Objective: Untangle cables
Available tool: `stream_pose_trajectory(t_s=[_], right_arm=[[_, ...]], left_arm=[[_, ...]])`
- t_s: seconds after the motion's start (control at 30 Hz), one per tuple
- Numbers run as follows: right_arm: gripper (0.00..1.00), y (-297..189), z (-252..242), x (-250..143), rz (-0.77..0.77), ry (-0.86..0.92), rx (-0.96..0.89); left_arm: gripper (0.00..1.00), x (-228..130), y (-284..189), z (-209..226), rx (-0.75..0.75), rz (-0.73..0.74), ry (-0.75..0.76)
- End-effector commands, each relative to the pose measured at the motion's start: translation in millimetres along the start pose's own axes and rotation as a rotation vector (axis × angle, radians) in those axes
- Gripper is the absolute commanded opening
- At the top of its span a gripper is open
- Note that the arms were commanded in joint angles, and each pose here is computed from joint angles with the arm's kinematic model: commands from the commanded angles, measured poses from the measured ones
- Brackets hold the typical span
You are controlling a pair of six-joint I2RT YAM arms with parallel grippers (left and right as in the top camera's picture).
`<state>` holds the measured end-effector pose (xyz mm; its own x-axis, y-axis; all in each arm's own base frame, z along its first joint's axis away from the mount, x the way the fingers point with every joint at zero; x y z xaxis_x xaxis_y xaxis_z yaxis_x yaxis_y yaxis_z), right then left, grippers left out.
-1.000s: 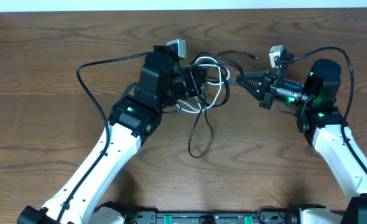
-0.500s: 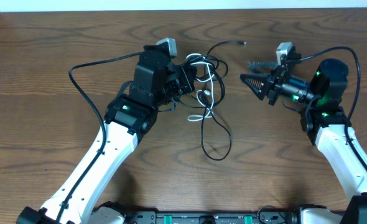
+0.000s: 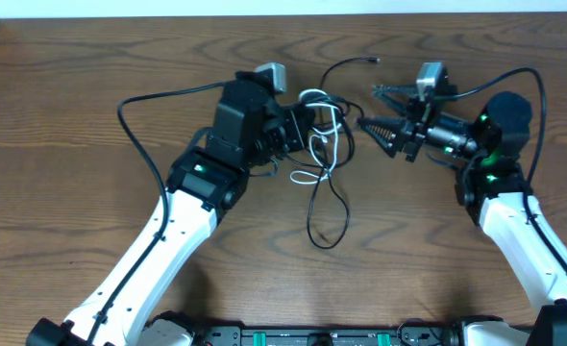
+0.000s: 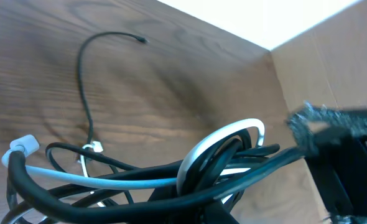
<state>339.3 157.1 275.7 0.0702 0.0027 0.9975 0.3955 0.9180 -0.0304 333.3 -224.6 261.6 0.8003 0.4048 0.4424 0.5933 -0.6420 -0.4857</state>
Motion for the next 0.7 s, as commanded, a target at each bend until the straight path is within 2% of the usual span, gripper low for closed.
stream_pose_trajectory(t_s=[0.0,0.1,0.23,0.3,0.37,0.43,0.6,0.67], right_arm=[[0.66,6.9,12.1,6.2,-0.009,-0.087,0.042],[0.51,9.2,14.8,5.6,-0.008,-0.087,0.052],[0.47,9.3,15.0,3.5,0.000,-0.074,0.053],[0.35,9.3,14.9,1.9,0.005,-0.066,0.053],[0.18,9.3,15.0,0.0,0.012,-0.061,0.053],[0.07,9.3,15.1,-1.5,0.017,-0.056,0.053],[0.01,9.3,15.1,-3.1,0.023,-0.048,0.054],[0.06,9.3,15.1,-3.0,0.022,-0.049,0.054]], left_arm=[[0.07,-9.3,-0.4,-15.3,-0.051,0.029,0.084],[0.07,-11.1,0.1,-17.9,-0.058,0.032,0.091],[0.07,-10.0,0.1,-19.4,-0.065,0.026,0.093],[0.08,-9.2,-0.1,-21.0,-0.073,0.024,0.096],[0.07,-8.8,-0.1,-21.5,-0.075,0.022,0.096],[0.08,-8.5,-0.1,-21.8,-0.077,0.020,0.097],[0.07,-8.6,-0.1,-21.9,-0.077,0.020,0.096],[0.07,-8.7,-0.1,-22.0,-0.077,0.021,0.093]])
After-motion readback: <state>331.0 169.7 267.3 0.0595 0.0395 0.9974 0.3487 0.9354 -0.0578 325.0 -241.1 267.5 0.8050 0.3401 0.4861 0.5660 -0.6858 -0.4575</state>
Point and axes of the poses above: each gripper's point midway between its finger pads, its own y axis out along the fingers, its own z axis along the line the jaws close on, x = y × z, the point moved 3 cm from there along -y, back along the fingers, and after that the axes turned 11 degrees about -y, right-handed, at the moved point
